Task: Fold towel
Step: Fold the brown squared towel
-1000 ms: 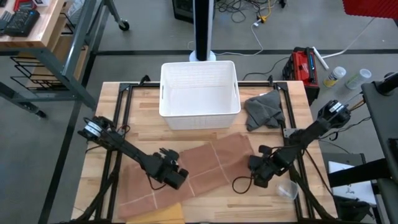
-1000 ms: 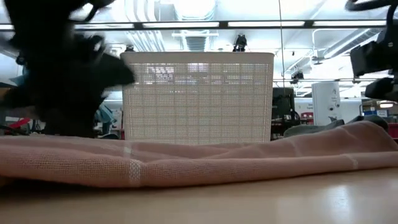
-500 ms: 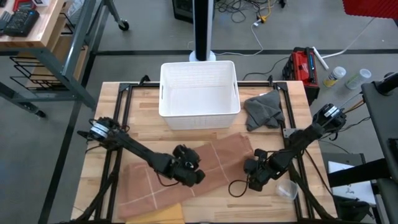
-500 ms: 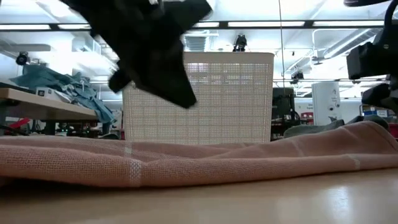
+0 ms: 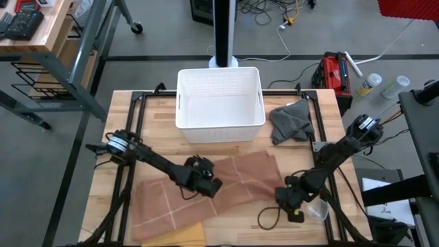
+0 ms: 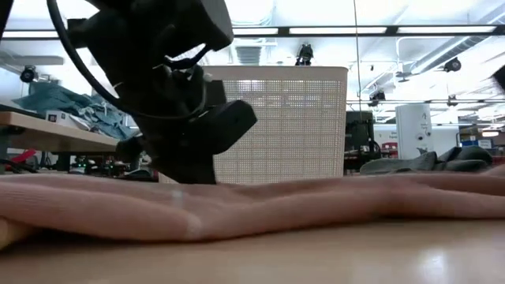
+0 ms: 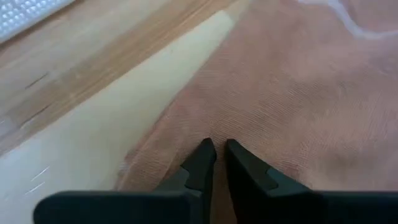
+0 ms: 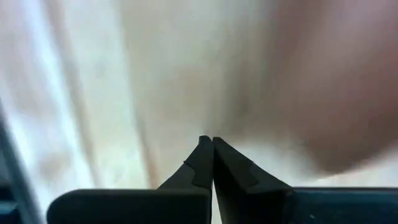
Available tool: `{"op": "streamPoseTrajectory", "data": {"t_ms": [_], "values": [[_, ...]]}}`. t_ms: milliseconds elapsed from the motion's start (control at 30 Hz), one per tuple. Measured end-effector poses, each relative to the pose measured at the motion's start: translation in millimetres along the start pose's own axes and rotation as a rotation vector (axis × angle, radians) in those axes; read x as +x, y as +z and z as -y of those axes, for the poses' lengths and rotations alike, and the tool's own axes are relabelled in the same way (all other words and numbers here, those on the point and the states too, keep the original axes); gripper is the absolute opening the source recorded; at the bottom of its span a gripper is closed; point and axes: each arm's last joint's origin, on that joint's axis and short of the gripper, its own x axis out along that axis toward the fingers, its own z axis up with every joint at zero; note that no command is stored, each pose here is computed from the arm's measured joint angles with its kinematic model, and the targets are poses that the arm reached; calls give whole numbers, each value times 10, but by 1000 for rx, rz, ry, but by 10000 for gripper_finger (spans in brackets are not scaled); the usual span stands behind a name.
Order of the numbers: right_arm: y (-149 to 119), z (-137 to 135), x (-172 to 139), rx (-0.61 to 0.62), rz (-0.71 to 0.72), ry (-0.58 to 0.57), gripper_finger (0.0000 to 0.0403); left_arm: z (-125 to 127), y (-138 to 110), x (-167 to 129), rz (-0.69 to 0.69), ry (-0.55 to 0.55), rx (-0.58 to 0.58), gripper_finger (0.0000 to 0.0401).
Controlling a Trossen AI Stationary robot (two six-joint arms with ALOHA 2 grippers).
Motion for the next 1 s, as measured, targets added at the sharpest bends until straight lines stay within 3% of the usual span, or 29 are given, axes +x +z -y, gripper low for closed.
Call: {"op": "streamPoseTrajectory", "data": {"t_ms": [133, 233, 367, 467, 567, 700, 833, 900, 1000], "values": [[-37, -56, -59, -30, 43, -7, 0, 84, 127, -178, 19, -132, 19, 36], [-22, -65, -181, -31, 190, -60, 0, 214, 257, -305, 102, -252, 60, 36], [11, 48, -358, 37, 430, -252, 0, 356, 339, -269, 225, -347, 92, 36], [90, 219, -432, 115, 543, -411, 0, 394, 361, -160, 280, -341, 87, 36], [197, 400, -401, 178, 497, -441, 0, 371, 305, 21, 248, -298, 75, 36], [293, 532, -249, 226, 345, -381, 0, 358, 165, 219, 144, -291, 79, 36], [305, 484, -66, 191, 150, -237, 0, 330, 80, 286, 32, -282, 64, 36], [308, 394, -22, 156, 126, -156, 0, 326, 60, 267, 13, -280, 76, 36], [257, 292, -14, 143, 149, -165, 0, 326, 81, 186, 3, -302, 97, 36]]}}
